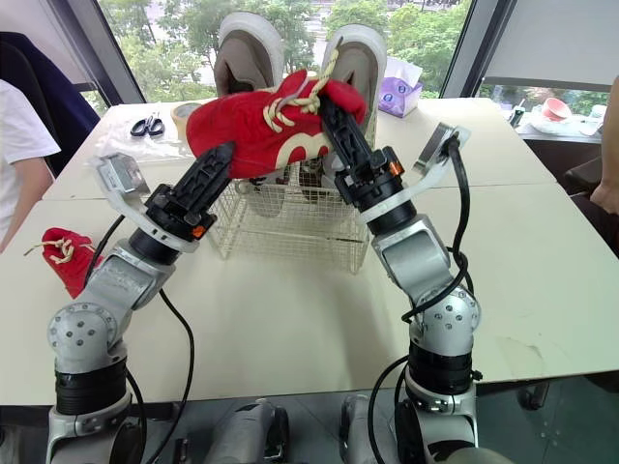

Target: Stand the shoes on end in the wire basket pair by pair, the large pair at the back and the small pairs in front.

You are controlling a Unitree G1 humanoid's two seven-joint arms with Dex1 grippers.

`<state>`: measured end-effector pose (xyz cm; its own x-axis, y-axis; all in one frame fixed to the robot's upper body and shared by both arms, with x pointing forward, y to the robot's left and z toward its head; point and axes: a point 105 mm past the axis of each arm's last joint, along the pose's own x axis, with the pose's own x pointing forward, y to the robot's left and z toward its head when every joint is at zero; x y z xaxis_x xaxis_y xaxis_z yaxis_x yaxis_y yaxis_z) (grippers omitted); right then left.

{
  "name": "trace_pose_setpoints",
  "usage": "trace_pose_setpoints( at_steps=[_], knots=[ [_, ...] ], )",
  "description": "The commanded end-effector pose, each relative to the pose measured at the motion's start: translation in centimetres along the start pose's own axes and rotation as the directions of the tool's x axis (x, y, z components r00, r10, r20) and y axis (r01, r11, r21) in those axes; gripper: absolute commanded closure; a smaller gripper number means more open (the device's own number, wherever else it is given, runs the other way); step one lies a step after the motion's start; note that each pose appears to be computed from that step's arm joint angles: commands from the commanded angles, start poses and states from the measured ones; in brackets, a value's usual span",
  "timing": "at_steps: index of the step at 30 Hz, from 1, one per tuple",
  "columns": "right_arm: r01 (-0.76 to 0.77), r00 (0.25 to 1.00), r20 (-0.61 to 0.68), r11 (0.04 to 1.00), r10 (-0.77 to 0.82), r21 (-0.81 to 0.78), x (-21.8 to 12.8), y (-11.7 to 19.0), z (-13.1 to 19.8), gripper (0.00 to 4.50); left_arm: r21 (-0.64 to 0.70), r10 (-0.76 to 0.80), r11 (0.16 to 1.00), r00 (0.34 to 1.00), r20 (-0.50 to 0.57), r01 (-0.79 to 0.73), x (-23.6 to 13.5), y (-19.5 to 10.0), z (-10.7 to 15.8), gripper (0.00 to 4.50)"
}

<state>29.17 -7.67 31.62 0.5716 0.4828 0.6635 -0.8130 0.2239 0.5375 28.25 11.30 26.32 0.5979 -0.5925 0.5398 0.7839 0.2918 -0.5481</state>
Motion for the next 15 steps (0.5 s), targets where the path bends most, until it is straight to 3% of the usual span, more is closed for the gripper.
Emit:
trace_pose_setpoints(
  at_steps=[1,4,7,11,15],
  knots=[
    [-0.116,0.992,0.051,0.993,0.117,-0.025,0.6,2.5,2.5,3.46,0.05,0.067,0.997,0.997,-0.032,-0.065,-1.0,0.1,-0.2,0.05],
    [-0.168,0.986,-0.055,0.963,0.16,-0.209,0.1,2.7,5.4,3.46,0.108,0.093,0.991,0.989,-0.117,-0.081,-2.6,-0.5,-0.5,0.05],
    [-0.227,0.961,-0.243,0.881,0.133,-0.415,-0.7,2.6,7.9,3.46,0.189,0.139,0.977,0.97,-0.198,-0.101,-4.0,-0.6,-0.6,0.05],
    [-0.352,0.865,-0.5,0.768,0.049,-0.534,-1.6,2.1,7.7,3.46,0.299,0.232,0.94,0.95,-0.208,-0.164,-4.9,0.7,0.1,0.05],
    [-0.454,0.768,-0.64,0.67,-0.041,-0.588,-2.3,0.9,6.0,3.46,0.415,0.284,0.893,0.935,-0.211,-0.177,-5.2,1.2,-0.3,0.05]
  ],
)
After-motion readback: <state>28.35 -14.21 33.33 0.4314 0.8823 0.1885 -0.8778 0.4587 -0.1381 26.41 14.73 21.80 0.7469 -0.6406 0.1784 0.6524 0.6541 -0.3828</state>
